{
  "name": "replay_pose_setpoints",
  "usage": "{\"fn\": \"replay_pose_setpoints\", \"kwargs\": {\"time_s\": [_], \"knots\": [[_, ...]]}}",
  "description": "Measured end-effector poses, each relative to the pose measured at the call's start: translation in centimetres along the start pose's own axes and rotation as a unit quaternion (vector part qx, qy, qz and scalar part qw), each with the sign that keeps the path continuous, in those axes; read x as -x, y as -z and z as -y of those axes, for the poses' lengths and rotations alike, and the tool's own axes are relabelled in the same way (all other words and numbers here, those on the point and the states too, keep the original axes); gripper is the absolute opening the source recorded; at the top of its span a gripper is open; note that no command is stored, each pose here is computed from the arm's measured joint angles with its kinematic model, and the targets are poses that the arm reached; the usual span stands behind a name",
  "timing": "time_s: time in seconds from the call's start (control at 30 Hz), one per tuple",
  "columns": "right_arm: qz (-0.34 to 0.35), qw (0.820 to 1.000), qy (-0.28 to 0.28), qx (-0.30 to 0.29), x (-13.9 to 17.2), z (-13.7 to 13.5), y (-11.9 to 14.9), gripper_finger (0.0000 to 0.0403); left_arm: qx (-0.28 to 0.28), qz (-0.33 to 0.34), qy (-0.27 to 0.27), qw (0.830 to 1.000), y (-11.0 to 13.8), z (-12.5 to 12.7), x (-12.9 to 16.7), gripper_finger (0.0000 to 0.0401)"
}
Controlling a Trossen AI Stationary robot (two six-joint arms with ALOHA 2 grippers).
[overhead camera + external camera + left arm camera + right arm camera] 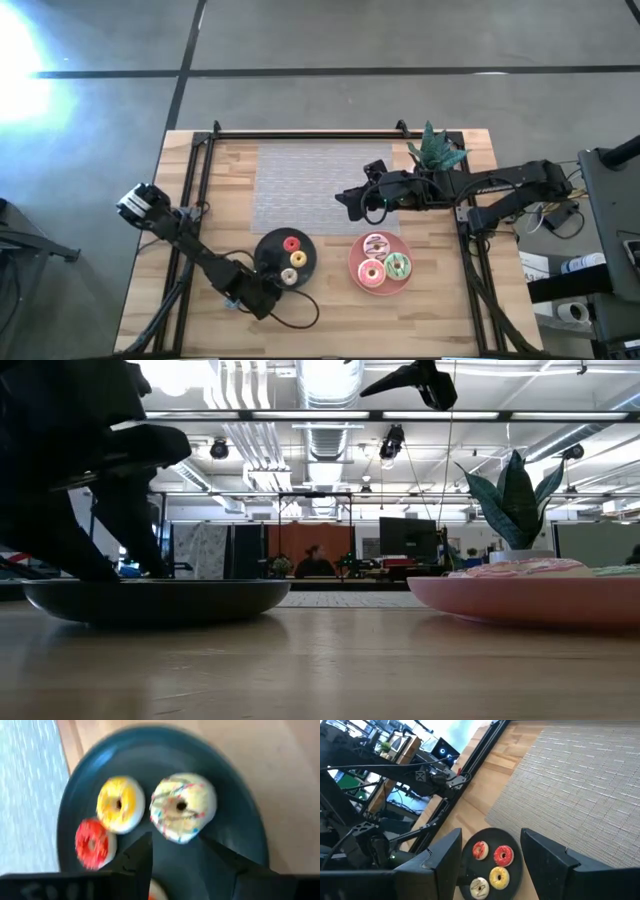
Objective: Pick & Place donuts
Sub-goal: Put the small white donut on the black plate, then put the small blue donut on the black plate
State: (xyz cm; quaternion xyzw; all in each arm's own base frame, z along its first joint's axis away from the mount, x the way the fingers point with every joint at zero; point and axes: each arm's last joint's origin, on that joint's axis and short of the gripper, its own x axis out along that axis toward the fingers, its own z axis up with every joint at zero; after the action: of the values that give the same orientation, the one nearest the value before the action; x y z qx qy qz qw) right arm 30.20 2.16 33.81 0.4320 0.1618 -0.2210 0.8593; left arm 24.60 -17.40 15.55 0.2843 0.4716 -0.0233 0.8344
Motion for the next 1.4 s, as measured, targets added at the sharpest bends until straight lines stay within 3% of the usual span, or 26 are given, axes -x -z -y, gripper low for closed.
{"fn": "replay_pose_setpoints", "kwargs": {"time_s": [0.17,0.3,0.4,0.47,0.53,0.6,0.8,1.07,1.4], "knots": [[-0.002,1.000,-0.001,0.005,0.0,-0.1,0.1,0.0194,0.042,-0.055,0.007,0.998,0.2,-1.0,2.0,0.0126],[-0.002,1.000,-0.001,0.007,0.0,-0.1,0.1,0.0194,0.167,-0.081,0.069,0.980,0.1,-2.1,4.5,0.0126],[-0.002,1.000,-0.001,0.011,0.0,-0.1,0.1,0.0194,0.292,-0.114,0.185,0.931,0.5,-2.1,5.8,0.0126],[-0.002,1.000,-0.001,0.014,0.0,-0.1,0.1,0.0194,0.346,-0.140,0.236,0.897,1.3,-1.6,6.0,0.0126],[-0.001,1.000,-0.001,0.016,0.0,0.0,0.1,0.0194,0.387,-0.164,0.253,0.872,2.5,-1.1,6.3,0.0126],[-0.002,1.000,0.000,0.017,0.0,0.0,0.1,0.0194,0.414,-0.182,0.249,0.857,3.9,-0.6,6.6,0.0126],[-0.002,1.000,0.000,0.018,0.0,0.0,0.2,0.0194,0.458,-0.205,0.246,0.829,7.4,0.1,6.6,0.0126],[-0.001,1.000,-0.001,0.018,0.0,0.0,0.2,0.0194,0.511,-0.156,0.296,0.792,9.3,0.8,4.9,0.0126],[-0.001,1.000,-0.001,0.015,0.0,0.0,0.2,0.0194,0.489,-0.173,0.305,0.798,10.0,1.1,4.5,0.0122]]}}
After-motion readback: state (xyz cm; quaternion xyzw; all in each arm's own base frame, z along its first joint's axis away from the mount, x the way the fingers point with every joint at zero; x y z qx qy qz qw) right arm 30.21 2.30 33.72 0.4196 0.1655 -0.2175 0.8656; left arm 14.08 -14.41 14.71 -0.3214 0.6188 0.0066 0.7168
